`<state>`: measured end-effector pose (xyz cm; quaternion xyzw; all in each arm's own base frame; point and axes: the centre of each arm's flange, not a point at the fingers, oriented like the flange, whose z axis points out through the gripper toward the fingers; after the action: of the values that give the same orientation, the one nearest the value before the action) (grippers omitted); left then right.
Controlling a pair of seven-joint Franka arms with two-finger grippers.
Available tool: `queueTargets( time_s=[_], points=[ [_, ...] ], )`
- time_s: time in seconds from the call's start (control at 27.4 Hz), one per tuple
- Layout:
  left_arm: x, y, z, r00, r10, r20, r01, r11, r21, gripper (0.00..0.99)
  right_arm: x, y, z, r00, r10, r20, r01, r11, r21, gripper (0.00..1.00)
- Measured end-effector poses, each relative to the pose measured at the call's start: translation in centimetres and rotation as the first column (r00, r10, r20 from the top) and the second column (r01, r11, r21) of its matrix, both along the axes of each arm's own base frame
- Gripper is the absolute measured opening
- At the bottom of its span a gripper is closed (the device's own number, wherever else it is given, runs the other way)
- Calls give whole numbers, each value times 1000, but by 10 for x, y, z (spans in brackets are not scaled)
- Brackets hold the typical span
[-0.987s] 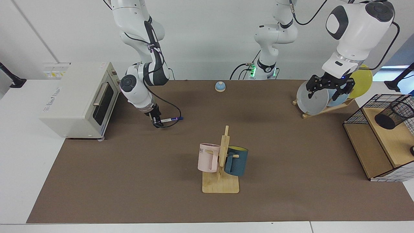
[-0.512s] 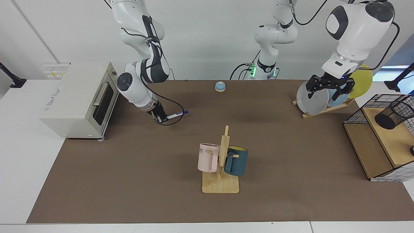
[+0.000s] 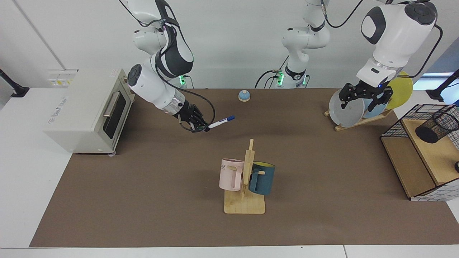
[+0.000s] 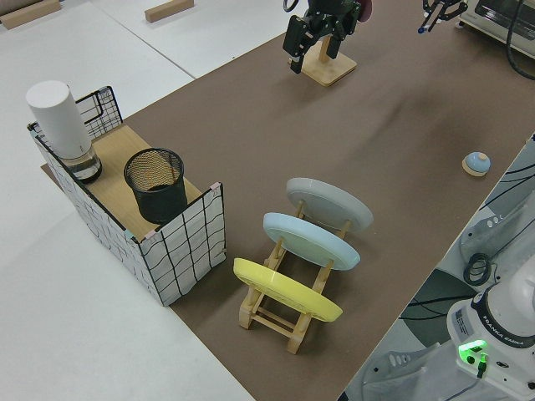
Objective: Put markers into pen holder
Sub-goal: 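Carry the marker to the middle while the left gripper reaches toward it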
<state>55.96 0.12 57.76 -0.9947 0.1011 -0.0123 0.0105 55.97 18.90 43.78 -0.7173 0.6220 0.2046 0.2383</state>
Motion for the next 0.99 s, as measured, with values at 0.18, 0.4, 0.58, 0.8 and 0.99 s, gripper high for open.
queueTargets(
  time_s=[0.18, 0.4, 0.58, 0.8, 0.99],
  points=[
    [-3, -18, -2, 997, -74, -23, 74, 997, -1, 991, 8, 34, 33, 998, -56, -14, 57, 995, 83, 167],
    [-6, -64, -3, 964, -264, -29, 263, 965, -9, 991, 17, 61, 39, 992, -122, -29, 124, 987, 106, 167],
    [-14, -111, -3, 929, -369, -28, 368, 929, -25, 991, 17, 86, 40, 987, -162, -4, 161, 977, 140, 167],
    [-29, -171, -2, 864, -503, -10, 501, 862, -73, 991, 5, 119, 42, 981, -194, -9, 193, 970, 147, 167],
    [-35, -205, 2, 725, -687, 50, 689, 723, -50, 991, -11, 145, 40, 990, -140, -1, 139, 981, 134, 167]
  ],
)
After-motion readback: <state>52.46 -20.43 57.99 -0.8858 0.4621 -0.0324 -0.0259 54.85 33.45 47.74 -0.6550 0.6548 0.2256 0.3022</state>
